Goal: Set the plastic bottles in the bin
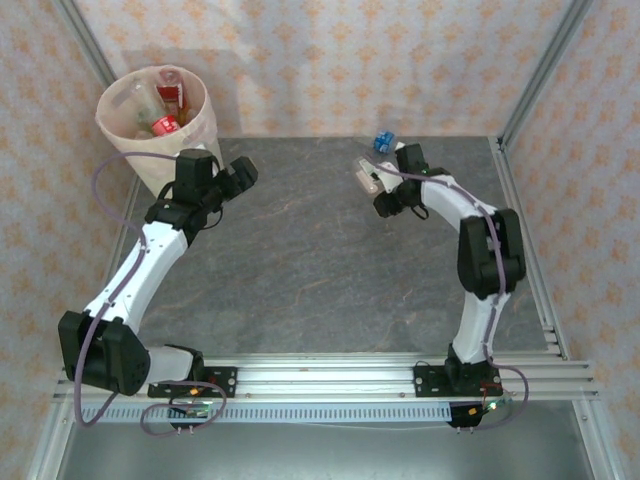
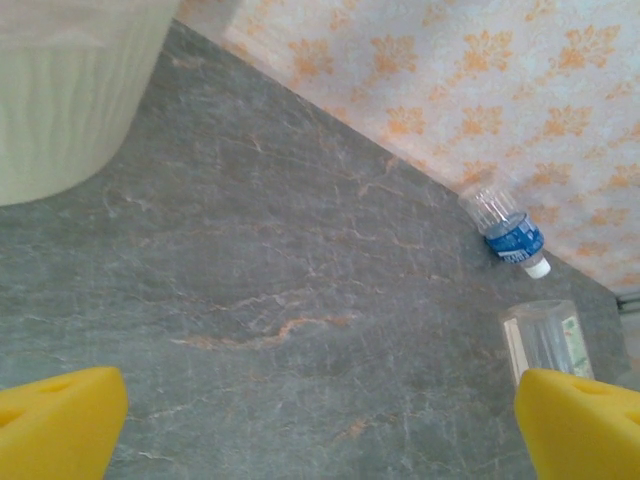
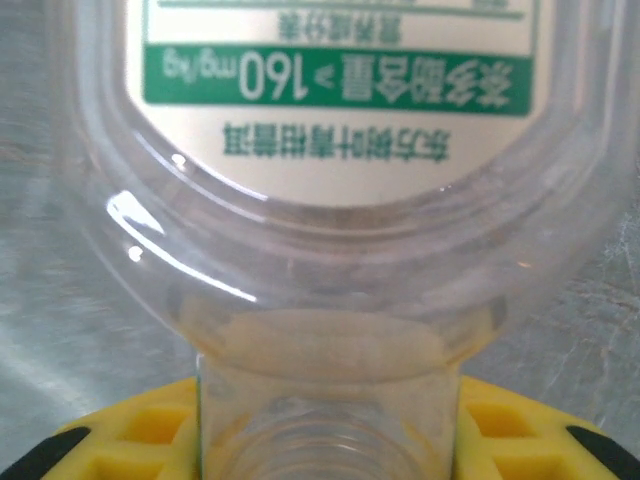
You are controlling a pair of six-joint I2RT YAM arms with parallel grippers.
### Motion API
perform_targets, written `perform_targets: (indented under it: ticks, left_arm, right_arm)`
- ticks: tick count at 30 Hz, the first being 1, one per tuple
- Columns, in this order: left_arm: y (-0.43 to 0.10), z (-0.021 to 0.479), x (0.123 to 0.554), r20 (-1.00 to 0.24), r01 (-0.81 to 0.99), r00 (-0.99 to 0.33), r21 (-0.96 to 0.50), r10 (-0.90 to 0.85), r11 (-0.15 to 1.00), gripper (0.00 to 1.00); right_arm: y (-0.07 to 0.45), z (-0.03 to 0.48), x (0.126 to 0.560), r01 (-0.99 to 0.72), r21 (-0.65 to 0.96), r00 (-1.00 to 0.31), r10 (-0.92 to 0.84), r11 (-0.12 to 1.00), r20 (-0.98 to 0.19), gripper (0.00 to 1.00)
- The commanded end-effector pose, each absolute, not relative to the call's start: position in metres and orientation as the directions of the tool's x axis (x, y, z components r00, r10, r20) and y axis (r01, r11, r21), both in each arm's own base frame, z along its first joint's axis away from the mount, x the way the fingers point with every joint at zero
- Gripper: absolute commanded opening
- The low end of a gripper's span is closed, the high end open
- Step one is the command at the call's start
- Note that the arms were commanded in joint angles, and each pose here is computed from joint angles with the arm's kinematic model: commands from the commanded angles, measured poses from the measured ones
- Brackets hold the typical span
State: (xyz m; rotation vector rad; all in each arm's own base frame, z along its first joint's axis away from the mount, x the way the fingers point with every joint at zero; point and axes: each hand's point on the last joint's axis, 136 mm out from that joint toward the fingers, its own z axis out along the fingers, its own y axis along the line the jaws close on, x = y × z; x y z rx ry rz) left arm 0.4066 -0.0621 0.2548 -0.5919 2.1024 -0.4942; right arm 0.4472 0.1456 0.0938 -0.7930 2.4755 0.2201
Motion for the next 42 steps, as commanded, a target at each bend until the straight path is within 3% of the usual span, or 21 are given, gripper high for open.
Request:
perform_targets:
  ticks: [1,6,11,18,24,32,35,42]
  left_arm:
    - [-0.083,0.258,0.411,-0.608,-0.152,-0.543,-0.608,-0.580,0.779,1.00]
    - [-0.113,0.259,0.412,-0.583,-0.051,-0.598,-0.657,-0.550,0.752,1.00]
    - [-0.141,0.265,0.412,-0.598,0.043,-0.618,-0.674,-0.511,0.737,1.00]
    - [-0.180,0.263,0.416,-0.595,0.104,-0.656,-0.681,-0.465,0.724,1.00]
    - [-0.207,0.250,0.426,-0.555,0.097,-0.693,-0.705,-0.461,0.702,1.00]
    - [-0.254,0.264,0.429,-0.566,0.240,-0.715,-0.750,-0.410,0.616,1.00]
    - [-0.258,0.265,0.429,-0.600,0.248,-0.698,-0.715,-0.391,0.654,1.00]
    - [-0.234,0.230,0.441,-0.579,0.047,-0.723,-0.586,-0.377,0.809,1.00]
  right_arm:
    - [0.179,0.149,0.439,-0.558,0.079,-0.596,-0.333,0.826,-0.731,0.00]
    - [0.202,0.180,0.408,-0.539,0.230,-0.540,-0.124,0.810,-0.832,0.00]
    - [0.228,0.191,0.378,-0.557,0.363,-0.556,-0.011,0.747,-0.831,0.00]
    - [0.256,0.181,0.354,-0.544,0.461,-0.628,0.025,0.701,-0.778,0.00]
    - [0.279,0.182,0.358,-0.553,0.523,-0.643,0.067,0.648,-0.763,0.00]
    - [0.300,0.179,0.359,-0.567,0.557,-0.675,0.045,0.606,-0.736,0.00]
    - [0.305,0.180,0.356,-0.578,0.575,-0.685,0.040,0.579,-0.728,0.00]
    - [0.319,0.187,0.337,-0.663,0.578,-0.670,-0.032,0.476,-0.742,0.00]
